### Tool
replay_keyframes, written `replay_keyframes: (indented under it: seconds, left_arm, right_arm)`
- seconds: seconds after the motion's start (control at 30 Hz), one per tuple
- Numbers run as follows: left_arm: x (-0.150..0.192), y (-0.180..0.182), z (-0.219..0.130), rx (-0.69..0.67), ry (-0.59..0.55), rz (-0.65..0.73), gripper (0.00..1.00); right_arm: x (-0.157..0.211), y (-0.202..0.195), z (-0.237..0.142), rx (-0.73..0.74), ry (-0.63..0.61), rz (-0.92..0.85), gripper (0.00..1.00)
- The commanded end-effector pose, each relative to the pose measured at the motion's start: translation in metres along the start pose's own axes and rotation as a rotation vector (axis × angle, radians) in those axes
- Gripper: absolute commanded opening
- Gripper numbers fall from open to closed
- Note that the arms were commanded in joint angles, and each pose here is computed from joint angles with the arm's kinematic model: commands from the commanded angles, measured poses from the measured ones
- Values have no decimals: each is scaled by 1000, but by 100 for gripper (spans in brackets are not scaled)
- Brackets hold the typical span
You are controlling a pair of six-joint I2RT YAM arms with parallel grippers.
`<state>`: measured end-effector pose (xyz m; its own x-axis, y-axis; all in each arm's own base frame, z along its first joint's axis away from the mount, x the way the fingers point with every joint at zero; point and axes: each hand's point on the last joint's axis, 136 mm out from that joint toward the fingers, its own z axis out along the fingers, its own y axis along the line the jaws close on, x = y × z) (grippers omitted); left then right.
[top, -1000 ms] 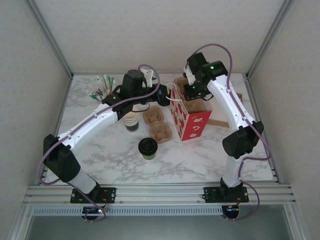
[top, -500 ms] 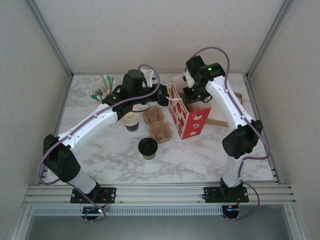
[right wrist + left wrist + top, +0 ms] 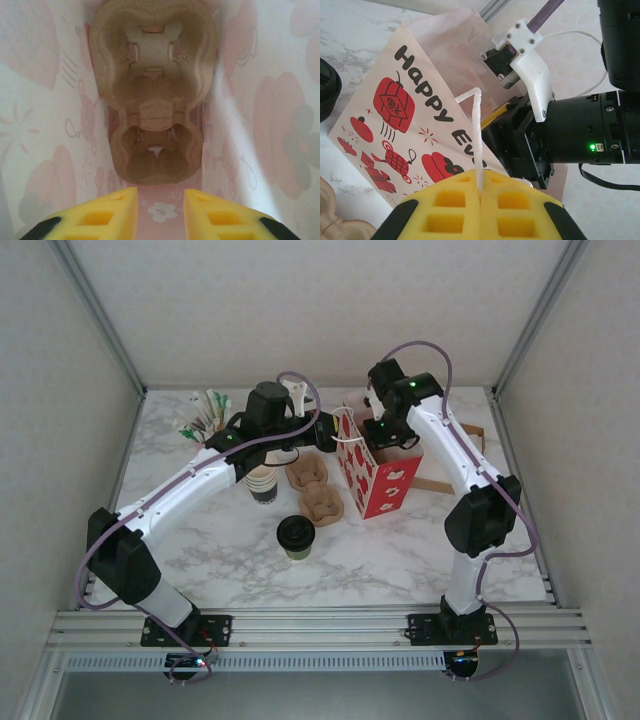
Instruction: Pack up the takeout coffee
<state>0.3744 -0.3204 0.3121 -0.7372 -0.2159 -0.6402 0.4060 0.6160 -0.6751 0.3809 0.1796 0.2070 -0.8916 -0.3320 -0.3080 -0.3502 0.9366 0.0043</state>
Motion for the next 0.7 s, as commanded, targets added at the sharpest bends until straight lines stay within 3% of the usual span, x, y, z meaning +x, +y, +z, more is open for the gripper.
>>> replay_keyframes:
  seconds: [0.0, 0.67]
  left_arm:
    - [-3, -5, -4, 11, -16, 32, 0]
    - [-4, -4, -4, 3, -16, 30, 0]
  right_arm:
    - [5, 4, 22, 12, 50, 0, 31]
    - [14, 8, 80, 27, 136, 1, 35]
